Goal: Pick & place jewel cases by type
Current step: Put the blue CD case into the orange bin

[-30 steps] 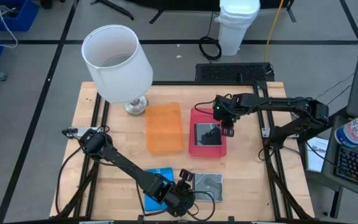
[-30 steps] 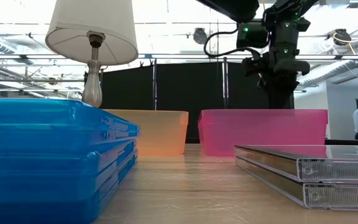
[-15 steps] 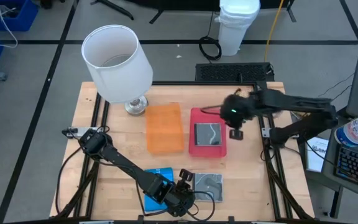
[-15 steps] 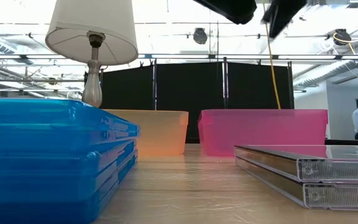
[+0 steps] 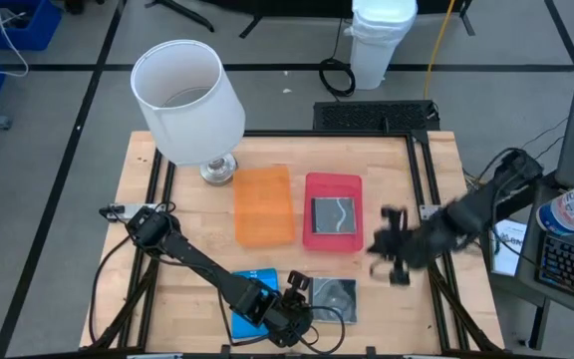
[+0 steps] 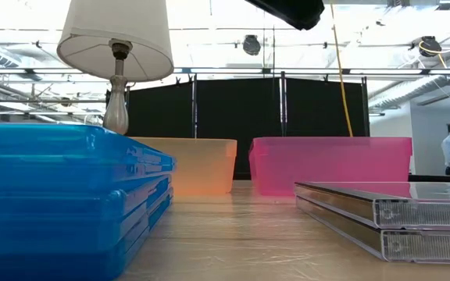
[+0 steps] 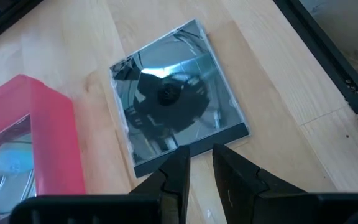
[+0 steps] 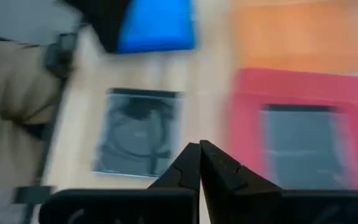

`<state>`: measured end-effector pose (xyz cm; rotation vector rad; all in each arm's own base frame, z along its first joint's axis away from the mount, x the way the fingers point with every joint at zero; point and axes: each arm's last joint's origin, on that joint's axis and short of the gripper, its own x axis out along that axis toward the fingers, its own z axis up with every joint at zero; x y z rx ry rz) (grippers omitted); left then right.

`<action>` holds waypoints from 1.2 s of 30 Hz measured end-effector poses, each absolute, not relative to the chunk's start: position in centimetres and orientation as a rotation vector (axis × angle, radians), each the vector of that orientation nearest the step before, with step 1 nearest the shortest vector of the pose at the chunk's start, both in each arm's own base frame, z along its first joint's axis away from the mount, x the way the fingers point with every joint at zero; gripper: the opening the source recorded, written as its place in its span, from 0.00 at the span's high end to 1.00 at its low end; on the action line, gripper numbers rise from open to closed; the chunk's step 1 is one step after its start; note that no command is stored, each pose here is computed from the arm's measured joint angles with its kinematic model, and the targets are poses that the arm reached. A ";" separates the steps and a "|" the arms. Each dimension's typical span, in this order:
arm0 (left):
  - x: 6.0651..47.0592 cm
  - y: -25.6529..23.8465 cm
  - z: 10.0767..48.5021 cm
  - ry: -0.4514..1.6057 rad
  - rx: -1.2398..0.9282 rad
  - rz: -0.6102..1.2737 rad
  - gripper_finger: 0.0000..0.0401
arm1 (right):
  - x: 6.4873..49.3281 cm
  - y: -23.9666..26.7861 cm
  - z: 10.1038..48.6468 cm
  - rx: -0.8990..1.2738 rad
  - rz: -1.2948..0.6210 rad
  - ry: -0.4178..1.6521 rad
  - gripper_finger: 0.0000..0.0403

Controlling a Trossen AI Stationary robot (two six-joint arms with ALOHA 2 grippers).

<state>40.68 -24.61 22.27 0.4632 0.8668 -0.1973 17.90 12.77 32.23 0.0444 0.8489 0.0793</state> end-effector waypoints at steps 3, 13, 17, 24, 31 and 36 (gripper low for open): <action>40.6 -24.6 22.2 0.879 0.459 -0.192 0.81 | 17.3 15.5 29.0 0.067 0.143 0.825 1.00; 40.2 -24.5 20.5 1.000 0.444 -0.232 0.81 | 12.6 17.8 19.9 0.299 0.080 0.854 1.00; 40.7 -24.4 18.5 1.043 0.456 -0.250 0.81 | 12.0 17.5 17.6 0.416 0.071 0.844 1.00; 41.8 -22.8 17.7 1.055 0.460 -0.191 0.81 | 12.1 17.2 16.9 0.416 0.087 0.822 1.00; 39.6 -22.2 20.6 1.126 0.504 -0.145 0.81 | 13.2 17.8 18.1 0.324 0.156 0.633 1.00; 34.6 -23.2 22.8 1.327 0.556 -0.068 0.81 | 14.4 18.1 19.6 0.270 0.218 0.471 1.00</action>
